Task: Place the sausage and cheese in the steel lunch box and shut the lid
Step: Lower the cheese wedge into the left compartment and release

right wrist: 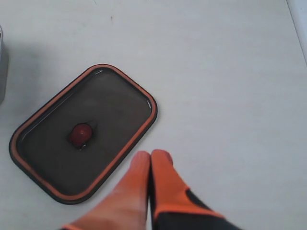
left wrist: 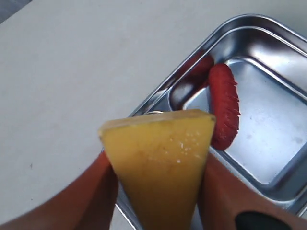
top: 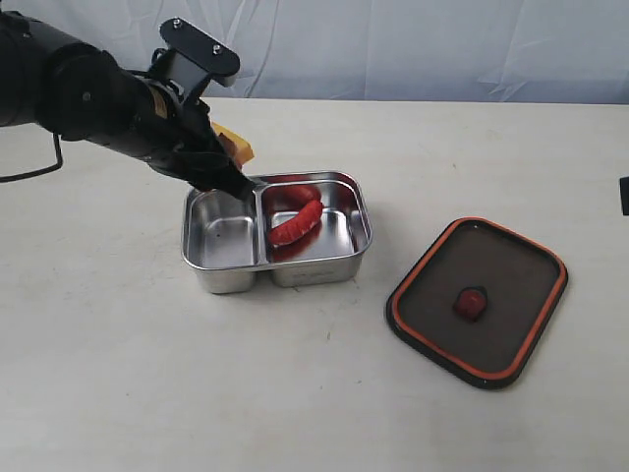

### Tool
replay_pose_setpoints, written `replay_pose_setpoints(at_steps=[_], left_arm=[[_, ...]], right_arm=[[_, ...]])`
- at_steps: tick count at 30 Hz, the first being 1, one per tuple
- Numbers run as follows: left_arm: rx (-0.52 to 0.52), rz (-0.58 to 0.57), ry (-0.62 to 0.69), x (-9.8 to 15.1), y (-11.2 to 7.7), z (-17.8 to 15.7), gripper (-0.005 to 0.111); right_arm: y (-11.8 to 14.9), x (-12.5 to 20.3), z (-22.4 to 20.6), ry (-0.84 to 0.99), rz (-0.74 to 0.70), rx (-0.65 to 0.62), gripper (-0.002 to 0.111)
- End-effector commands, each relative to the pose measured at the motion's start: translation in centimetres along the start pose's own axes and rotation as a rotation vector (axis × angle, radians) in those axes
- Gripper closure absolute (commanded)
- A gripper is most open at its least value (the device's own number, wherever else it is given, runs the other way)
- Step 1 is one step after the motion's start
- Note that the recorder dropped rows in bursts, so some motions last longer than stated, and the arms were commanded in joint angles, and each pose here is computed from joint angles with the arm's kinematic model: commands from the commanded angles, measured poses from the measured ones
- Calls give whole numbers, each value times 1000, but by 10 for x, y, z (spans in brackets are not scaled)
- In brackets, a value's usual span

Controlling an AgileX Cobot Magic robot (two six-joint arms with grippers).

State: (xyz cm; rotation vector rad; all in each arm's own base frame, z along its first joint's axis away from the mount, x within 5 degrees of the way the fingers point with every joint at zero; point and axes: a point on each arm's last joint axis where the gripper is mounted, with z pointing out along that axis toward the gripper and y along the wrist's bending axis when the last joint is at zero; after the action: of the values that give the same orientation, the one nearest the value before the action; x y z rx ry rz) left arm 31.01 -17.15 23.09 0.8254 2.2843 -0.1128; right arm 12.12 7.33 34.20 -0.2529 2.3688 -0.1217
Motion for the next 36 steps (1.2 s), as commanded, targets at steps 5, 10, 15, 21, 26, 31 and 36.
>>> replay_pose_setpoints(at_steps=[5, 10, 15, 21, 26, 31, 36], left_arm=[[11, -23, 29, 7, -1, 22, 107], [31, -34, 125, 23, -5, 47, 107], [48, -65, 182, 30, -8, 53, 105], [53, -67, 211, 33, -8, 52, 48], [54, -61, 229, 35, -9, 52, 43], [51, -59, 215, 31, -7, 44, 50], [40, -66, 150, 17, -4, 14, 91]], right_arm=[[-3, -1, -2, -17, -1, 14, 108], [-3, -1, -2, -14, 1, 11, 108], [-3, -1, -2, -14, 1, 11, 108], [-3, -1, -2, -14, 1, 11, 108], [-3, -1, -2, -14, 1, 11, 108], [-3, -1, -2, -14, 1, 11, 108], [-2, 0, -2, -7, 55, 3, 108]])
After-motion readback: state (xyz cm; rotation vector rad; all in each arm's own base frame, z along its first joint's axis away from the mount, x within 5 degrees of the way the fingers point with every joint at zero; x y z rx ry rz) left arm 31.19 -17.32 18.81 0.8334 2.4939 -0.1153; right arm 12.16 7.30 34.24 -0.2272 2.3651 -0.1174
